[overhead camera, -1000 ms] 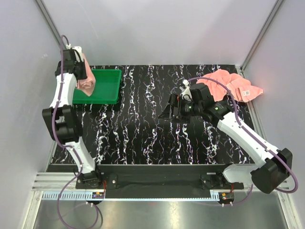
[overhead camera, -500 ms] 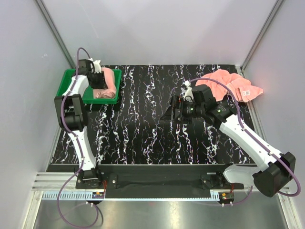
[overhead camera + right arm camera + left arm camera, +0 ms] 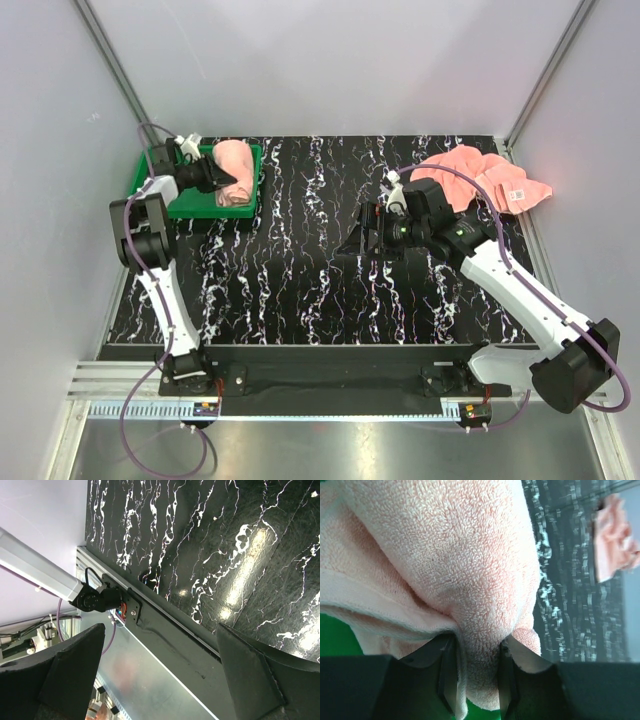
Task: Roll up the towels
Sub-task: Place the rolled towel into the container
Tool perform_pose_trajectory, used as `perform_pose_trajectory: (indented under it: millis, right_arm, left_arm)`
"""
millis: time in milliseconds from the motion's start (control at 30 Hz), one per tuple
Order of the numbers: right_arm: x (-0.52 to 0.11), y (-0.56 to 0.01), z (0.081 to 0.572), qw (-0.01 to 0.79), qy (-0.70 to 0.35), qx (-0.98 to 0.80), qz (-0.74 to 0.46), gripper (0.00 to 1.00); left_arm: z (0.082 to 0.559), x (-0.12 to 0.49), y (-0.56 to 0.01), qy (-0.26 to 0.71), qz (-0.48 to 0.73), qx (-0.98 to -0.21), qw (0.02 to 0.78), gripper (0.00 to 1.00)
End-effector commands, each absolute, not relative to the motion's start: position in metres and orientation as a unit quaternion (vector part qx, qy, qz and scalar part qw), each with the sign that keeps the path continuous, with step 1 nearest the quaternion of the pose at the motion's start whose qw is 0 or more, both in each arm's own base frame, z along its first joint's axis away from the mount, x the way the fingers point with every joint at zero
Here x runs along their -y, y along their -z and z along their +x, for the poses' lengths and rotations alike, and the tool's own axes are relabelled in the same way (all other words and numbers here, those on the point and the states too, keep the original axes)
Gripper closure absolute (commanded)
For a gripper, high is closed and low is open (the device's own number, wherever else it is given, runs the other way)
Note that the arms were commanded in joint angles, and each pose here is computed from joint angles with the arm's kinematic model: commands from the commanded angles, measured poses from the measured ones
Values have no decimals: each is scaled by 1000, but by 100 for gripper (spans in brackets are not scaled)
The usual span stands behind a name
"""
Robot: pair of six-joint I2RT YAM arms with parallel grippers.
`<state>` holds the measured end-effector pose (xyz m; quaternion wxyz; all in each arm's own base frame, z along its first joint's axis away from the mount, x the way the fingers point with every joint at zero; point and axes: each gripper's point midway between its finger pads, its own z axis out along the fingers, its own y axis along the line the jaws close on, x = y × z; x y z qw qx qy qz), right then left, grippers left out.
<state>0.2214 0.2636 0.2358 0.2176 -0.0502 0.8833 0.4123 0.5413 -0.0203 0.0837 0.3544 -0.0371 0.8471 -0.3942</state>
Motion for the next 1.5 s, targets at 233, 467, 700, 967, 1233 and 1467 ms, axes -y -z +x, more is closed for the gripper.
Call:
perform_pose_trajectory:
  millis: [233,467,700,967,1233,1467]
  right_arm:
    - [-263,-232,227,217,-407,-886,-51,0]
    - [-267,-231,230,209,-413,-885,-43,0]
    - [-265,-235,230,215,-410,-886,-38,0]
    - [-264,-239,230,217,-408,-886,-38,0]
    - [-257,-242,226,225,-397,-889,-39,0]
    - [-256,-240,225,224,-396,-890,-40,0]
  left_arm:
    - [552,30,-83,531,-31,-783,321,86]
    - [558,-1,-57,477,-93,-817,310,51]
    - [563,-25,-43,449,-179,-829,282,23]
    - [552,-46,-36,401,-220,-845,276,21]
    - [548,-71,-38,337,-261,-860,279,44]
    - [536,-96,-31,244,-278,-887,276,20]
